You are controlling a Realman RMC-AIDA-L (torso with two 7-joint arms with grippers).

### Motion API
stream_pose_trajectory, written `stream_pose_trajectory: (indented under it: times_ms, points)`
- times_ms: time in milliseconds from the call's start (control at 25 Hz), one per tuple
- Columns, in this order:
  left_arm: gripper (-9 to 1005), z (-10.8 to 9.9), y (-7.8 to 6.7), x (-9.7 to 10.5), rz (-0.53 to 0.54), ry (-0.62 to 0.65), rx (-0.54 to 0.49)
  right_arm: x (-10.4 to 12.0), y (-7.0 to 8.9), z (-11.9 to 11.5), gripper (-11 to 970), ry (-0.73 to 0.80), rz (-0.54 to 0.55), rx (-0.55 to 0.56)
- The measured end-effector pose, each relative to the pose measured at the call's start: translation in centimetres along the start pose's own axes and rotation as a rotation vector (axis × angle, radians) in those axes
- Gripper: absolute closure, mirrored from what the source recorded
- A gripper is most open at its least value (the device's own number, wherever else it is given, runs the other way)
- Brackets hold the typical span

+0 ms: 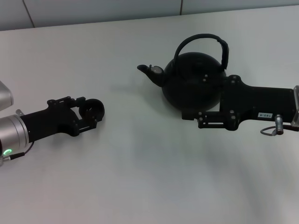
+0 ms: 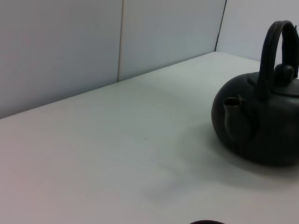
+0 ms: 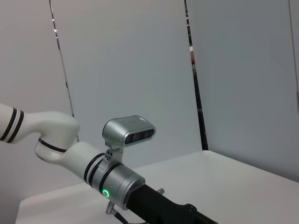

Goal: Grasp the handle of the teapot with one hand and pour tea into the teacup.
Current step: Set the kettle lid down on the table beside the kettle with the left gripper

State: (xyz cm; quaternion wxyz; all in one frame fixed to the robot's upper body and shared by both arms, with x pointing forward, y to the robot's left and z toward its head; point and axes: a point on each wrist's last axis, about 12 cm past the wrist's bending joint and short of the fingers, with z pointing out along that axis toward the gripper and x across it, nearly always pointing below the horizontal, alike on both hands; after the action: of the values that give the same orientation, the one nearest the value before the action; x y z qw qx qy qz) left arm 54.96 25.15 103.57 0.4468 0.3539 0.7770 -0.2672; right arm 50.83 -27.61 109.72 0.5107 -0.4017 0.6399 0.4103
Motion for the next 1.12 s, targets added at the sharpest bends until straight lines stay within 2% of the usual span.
stream_pose_trajectory:
  times_ms: [360,1120]
  points:
    - [314,0.42,-0.5,-0.05,0.017,0.012,0.031,0.02,0.0,0.0,213,0.0,-0.001,0.0]
    - [314,0.51,-0.48,-0.04,0.001,0.006,0.027,0.04,0.04,0.06,213,-0.002,0.0,-0.001]
